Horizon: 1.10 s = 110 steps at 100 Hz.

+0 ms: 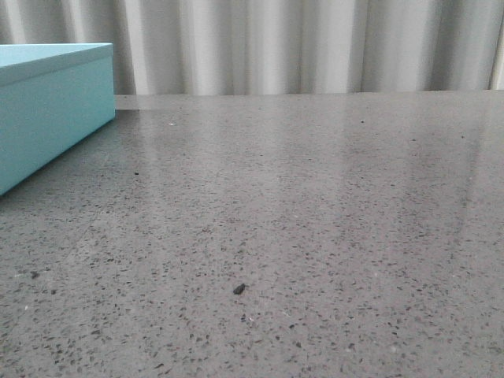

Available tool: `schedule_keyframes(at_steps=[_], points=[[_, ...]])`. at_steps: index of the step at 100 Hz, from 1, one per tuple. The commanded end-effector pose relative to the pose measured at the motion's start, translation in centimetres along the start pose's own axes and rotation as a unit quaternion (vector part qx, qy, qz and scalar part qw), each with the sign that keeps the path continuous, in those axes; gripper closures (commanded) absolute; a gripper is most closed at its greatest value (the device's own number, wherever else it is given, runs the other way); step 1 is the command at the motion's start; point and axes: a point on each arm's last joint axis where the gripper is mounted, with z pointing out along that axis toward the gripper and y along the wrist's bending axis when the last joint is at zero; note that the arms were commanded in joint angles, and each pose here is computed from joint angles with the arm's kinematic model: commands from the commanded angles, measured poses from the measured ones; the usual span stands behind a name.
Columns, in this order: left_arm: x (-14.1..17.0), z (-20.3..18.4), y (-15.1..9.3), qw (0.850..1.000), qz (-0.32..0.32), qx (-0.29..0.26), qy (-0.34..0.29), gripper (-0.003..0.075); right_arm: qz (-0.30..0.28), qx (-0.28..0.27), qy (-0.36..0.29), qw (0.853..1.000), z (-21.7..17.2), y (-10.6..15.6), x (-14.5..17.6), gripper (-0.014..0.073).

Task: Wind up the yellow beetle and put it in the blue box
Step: 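Open the left gripper to release the car inside the box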

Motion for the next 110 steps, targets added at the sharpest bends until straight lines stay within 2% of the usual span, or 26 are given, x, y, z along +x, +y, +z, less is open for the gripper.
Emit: schedule_keyframes(at_steps=[1,16,33,52,79,93,110], points=[[-0.3,-5.2,-1.2,0.994,0.006,-0.016,-0.11,0.0741,-0.014,0.002,-0.055,0.998,-0.1,0.0,-1.3,0.0656],[0.2,-9.5,-2.2,0.976,0.018,-0.045,-0.214,0.0741,-0.014,0.002,-0.048,0.999,0.1,0.0,-0.9,0.0656],[1.3,-11.8,-2.9,0.963,0.032,-0.06,-0.26,0.0741,-0.015,0.002,-0.045,0.999,0.6,0.0,-0.2,0.0656],[3.6,-10.6,-3.1,0.954,0.02,-0.071,-0.289,0.0741,-0.015,0.001,-0.043,0.999,1.1,0.0,0.6,0.0656],[9.3,-8.1,-3.5,0.937,-0.001,-0.092,-0.336,0.0741,-0.016,-0.001,-0.047,0.999,1.6,0.0,1.3,0.0656],[12.4,-7.2,-3.9,0.924,-0.01,-0.103,-0.369,0.0741,-0.02,-0.003,-0.071,0.997,2.1,0.0,1.7,0.0656],[16.2,-6.6,-4.5,0.907,-0.016,-0.113,-0.406,0.0741,-0.046,-0.008,-0.132,0.99,3.2,0.1,3.1,0.0656]])
